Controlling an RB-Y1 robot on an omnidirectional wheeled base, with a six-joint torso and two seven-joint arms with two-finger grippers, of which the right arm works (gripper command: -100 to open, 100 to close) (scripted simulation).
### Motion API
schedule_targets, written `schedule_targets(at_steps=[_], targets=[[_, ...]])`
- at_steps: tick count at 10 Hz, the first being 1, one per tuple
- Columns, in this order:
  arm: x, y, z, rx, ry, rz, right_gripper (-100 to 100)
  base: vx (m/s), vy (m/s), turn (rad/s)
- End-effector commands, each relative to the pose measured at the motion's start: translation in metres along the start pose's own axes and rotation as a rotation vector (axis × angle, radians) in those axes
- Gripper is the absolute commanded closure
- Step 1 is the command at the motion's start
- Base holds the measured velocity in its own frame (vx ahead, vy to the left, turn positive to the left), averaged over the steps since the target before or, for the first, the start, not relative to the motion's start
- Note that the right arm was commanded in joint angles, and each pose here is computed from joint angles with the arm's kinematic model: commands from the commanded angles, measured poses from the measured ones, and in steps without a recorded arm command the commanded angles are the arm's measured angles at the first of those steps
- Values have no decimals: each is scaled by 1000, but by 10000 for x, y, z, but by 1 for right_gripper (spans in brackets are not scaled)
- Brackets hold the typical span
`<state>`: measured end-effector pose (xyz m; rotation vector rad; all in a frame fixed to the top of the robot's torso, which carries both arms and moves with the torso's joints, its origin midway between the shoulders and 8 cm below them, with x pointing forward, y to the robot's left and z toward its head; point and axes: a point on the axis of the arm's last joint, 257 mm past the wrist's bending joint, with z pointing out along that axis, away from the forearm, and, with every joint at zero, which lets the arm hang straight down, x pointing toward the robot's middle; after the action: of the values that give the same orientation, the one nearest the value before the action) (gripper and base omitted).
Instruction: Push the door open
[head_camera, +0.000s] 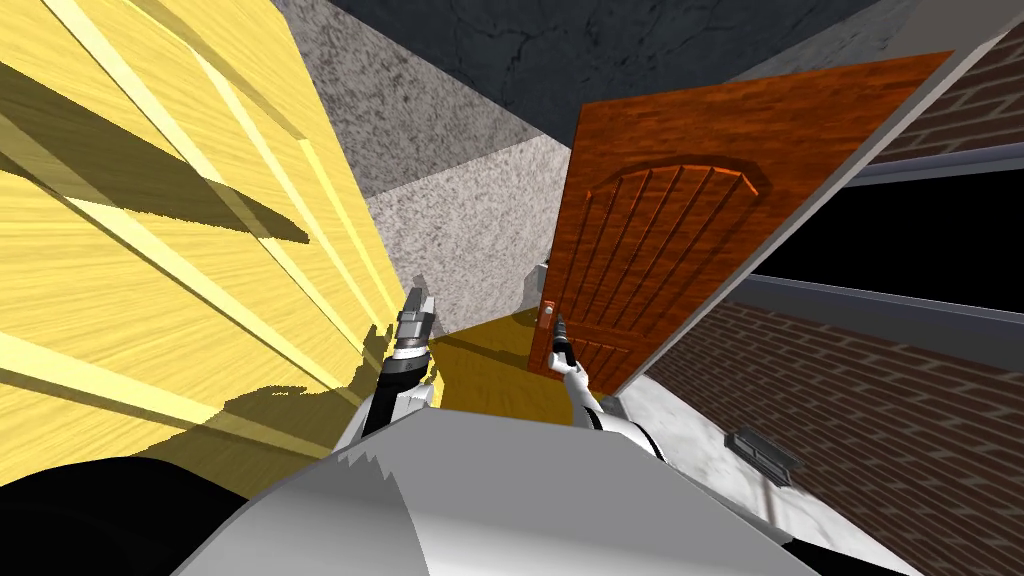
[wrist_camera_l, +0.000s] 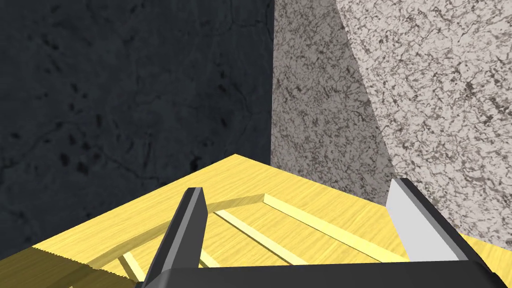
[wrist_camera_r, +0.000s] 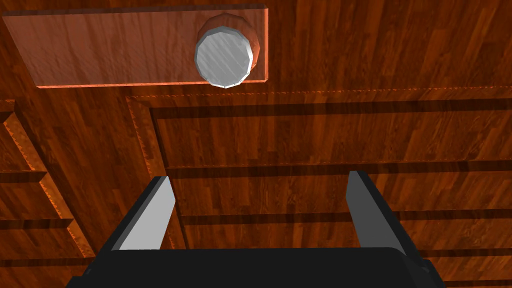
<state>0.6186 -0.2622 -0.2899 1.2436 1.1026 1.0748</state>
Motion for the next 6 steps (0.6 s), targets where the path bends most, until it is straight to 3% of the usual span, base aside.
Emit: schedule_targets(at_steps=[1,2,3,6], targets=[[-63,14,51,-5,-6,-8,-100,146,-27,2],[-62,3,48,-2,-6,-8,-100,54,-22,-2],[-180,17,61,-8,-18,-19,-100,187,-27,39],[-117,-10,33,-5,-17,-4,-100,217,17,30]])
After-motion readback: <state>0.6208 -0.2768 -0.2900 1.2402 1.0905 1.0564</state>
